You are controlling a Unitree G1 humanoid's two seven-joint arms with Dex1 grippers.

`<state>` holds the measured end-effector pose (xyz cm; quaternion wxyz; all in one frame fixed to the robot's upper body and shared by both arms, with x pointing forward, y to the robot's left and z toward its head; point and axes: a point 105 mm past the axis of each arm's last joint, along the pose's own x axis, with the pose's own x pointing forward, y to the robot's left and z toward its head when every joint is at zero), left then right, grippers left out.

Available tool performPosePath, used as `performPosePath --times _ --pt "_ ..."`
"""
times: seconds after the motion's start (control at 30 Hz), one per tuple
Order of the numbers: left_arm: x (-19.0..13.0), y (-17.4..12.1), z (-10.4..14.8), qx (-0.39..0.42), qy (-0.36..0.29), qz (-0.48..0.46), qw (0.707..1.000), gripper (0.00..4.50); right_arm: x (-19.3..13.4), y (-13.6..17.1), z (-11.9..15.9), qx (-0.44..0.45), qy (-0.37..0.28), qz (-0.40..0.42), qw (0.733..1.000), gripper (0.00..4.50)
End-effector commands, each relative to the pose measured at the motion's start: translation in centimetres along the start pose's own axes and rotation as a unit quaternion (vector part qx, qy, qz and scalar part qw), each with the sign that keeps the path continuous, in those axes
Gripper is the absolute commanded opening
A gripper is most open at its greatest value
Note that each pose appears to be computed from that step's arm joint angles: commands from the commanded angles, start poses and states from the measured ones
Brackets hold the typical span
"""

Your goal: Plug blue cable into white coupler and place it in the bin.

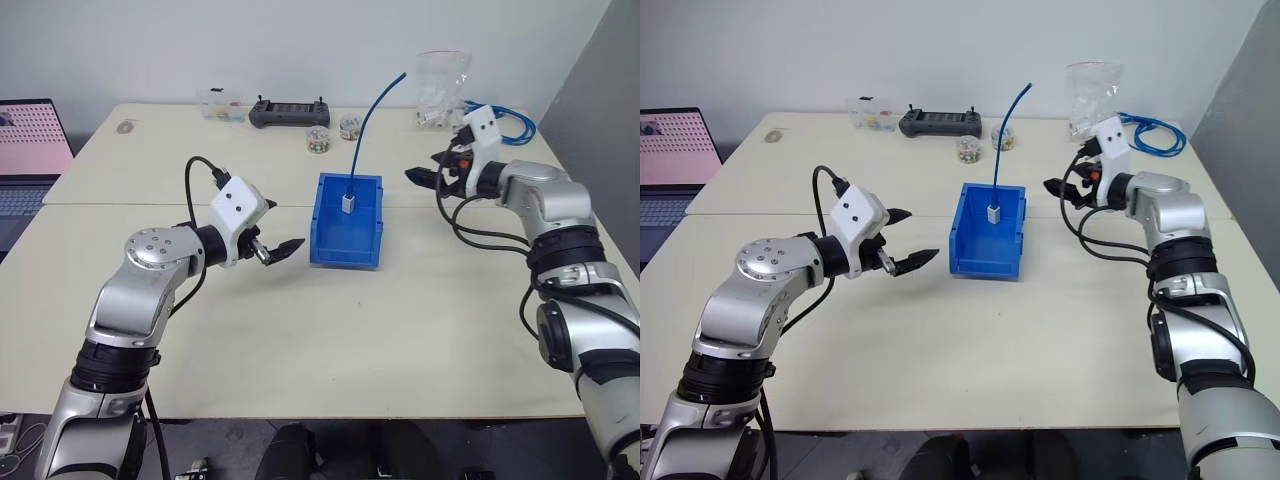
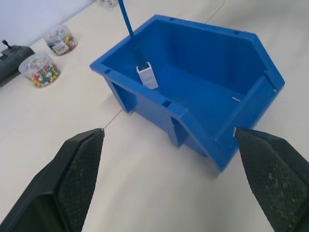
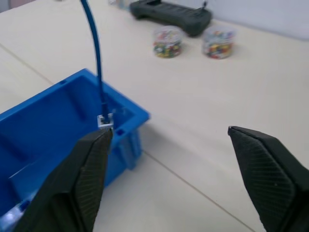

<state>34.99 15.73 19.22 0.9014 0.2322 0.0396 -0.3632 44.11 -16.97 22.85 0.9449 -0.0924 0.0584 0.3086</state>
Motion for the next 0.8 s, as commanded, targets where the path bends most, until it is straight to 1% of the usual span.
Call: performPosePath --times 0.03,0.13,0.27,0.4,0.53,0.6,0.73,0.8 --pt "-1.1 2.2 0.3 -0.021 -0.009 0.046 0.999 4.5 -2.7 1.2 0.4 -0.026 -0.038 0.023 0.999 4.48" --pt "-2.2 3.4 -0.5 -0.037 0.0 0.081 0.996 4.5 -4.8 3.6 -0.3 -0.018 -0.054 0.064 0.996 4.48" --pt "-3.9 4.6 -1.4 -0.037 0.003 0.134 0.99 4.5 -7.5 6.5 -2.6 0.002 -0.04 0.105 0.994 4.48" --pt "-4.9 5.2 -2.2 -0.071 0.001 0.151 0.986 4.5 -9.1 8.6 -3.2 0.02 -0.037 0.136 0.99 4.48" --pt "-4.9 5.0 -2.6 -0.088 0.001 0.145 0.985 4.5 -9.4 9.3 -3.2 0.023 -0.034 0.147 0.988 4.48" --pt "-4.7 4.6 -2.4 -0.092 -0.007 0.134 0.987 4.5 -9.3 9.2 -3.2 0.016 -0.029 0.147 0.989 4.48" --pt "-4.6 3.8 -2.9 -0.103 0.006 0.113 0.988 4.5 -9.0 9.0 -2.9 0.01 -0.03 0.151 0.988 4.48" --pt "-4.7 3.6 -3.0 -0.109 0.0 0.104 0.989 4.5 -8.8 8.9 -2.7 0.005 -0.031 0.153 0.988 4.48"
